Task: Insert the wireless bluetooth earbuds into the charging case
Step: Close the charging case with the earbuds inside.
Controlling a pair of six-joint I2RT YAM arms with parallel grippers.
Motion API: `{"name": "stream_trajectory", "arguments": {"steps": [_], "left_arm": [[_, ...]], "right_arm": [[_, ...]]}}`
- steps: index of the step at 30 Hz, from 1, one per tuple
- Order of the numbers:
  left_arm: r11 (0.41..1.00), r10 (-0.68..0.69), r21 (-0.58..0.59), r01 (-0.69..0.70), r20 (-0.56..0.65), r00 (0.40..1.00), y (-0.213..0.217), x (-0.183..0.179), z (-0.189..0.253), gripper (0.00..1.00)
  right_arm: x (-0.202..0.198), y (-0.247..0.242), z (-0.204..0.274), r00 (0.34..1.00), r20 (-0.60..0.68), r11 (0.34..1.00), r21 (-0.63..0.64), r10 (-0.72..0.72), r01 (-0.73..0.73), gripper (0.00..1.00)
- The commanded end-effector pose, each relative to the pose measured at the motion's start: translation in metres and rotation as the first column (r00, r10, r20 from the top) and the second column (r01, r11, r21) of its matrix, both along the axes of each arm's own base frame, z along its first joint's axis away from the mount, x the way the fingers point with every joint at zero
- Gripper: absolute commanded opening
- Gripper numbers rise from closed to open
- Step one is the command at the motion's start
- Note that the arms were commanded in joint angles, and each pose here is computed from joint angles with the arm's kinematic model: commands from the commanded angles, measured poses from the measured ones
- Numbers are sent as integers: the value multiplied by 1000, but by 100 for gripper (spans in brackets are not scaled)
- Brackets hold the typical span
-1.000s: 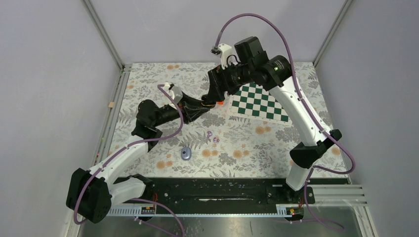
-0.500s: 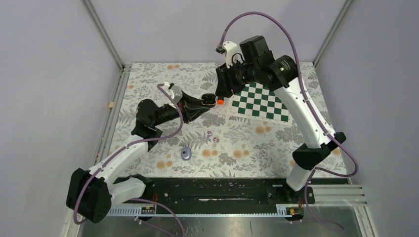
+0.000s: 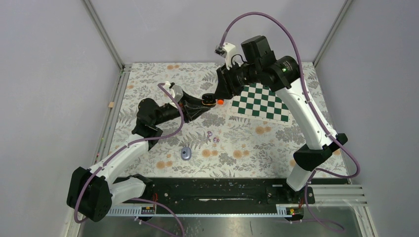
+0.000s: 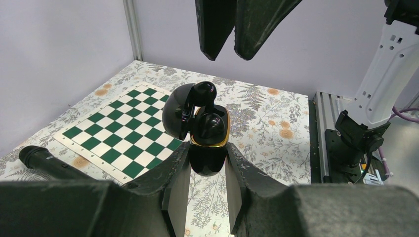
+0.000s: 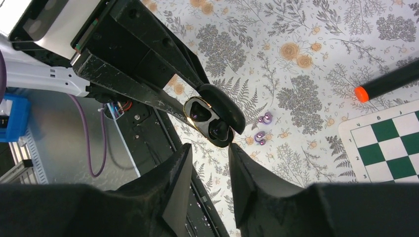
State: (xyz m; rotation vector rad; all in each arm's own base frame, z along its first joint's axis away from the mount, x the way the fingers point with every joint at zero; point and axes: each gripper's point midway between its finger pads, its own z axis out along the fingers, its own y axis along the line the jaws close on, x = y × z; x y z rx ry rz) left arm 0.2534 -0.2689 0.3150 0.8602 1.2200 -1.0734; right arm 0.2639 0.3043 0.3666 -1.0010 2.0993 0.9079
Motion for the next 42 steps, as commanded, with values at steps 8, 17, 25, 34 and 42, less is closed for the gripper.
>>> {"name": "stream_trajectory", "arguments": {"steps": [8,17,25,34,42], "left_arm": [[999,-35,-39,39,86,996,-1,-8,32,0],[998,-47,-42,50,81,996,-1,-10,35,0],[997,-53,-49,57,78,996,-1,-11,37,0],[996,-71,-56,75,73,995,-2,-14,39,0],[994,-84,-60,88,72,994,-2,-17,41,0]], "right_arm": [[0,7,1,1000,-21,1000,21,22,-22,44],[1,12,-3,998,-40,999,25,41,-40,40],[3,11,-10,998,-34,999,1,47,-47,34],[5,5,-18,999,-2,997,-52,49,-49,32],[6,-1,-26,996,52,990,-124,70,-63,30]]}}
